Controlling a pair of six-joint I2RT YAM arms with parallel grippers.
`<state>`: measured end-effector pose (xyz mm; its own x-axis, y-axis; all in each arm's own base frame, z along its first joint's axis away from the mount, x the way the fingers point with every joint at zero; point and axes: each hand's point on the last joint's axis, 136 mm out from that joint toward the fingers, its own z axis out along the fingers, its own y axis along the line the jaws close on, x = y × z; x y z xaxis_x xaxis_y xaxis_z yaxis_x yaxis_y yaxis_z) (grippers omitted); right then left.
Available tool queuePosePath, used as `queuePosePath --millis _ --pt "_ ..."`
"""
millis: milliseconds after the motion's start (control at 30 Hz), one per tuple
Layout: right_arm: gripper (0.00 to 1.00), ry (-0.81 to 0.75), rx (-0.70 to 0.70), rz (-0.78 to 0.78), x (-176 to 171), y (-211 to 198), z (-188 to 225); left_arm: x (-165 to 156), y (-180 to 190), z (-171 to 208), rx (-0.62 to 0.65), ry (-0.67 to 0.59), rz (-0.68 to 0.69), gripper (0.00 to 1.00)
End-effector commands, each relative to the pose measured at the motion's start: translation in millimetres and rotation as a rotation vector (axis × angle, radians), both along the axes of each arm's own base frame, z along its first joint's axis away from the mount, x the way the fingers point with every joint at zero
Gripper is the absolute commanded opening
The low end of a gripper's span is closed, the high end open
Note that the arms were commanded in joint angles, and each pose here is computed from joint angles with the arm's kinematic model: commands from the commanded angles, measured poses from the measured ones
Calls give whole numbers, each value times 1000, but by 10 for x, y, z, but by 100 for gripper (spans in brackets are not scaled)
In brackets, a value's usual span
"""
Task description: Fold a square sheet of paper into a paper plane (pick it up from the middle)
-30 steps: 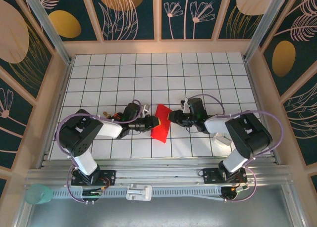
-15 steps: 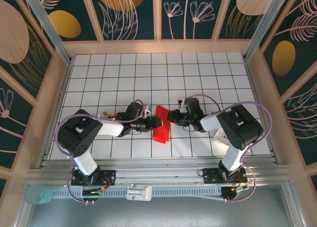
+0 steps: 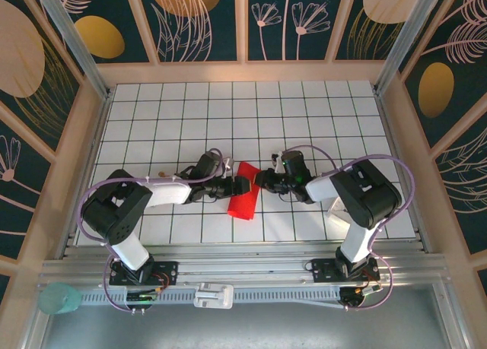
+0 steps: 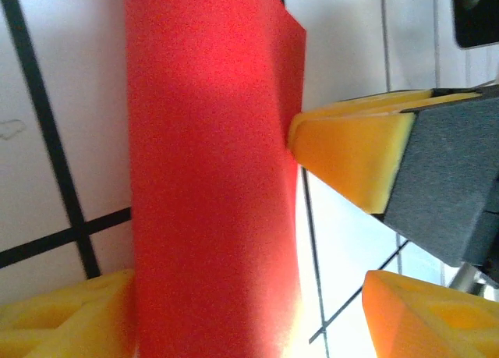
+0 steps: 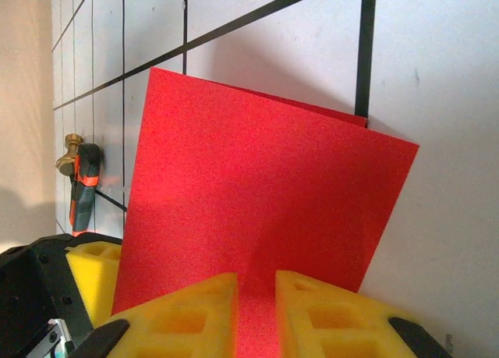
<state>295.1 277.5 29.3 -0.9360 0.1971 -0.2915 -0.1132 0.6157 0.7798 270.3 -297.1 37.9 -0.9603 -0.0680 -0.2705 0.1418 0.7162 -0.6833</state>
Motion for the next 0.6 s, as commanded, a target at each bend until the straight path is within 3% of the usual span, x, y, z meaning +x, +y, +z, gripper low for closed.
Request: queuePosePath --millis 0,233,400,567 --pt "19 24 -18 9 -40 48 -104 -2 322 -271 193 29 31 75" --pt "18 24 -13 13 -36 68 -113 40 316 -222 213 15 24 79" --pt "17 26 -9 19 -30 112 -118 -15 170 -246 194 35 -28 73" --pt "17 27 0 25 -21 153 -110 -8 164 -296 215 38 -26 60"
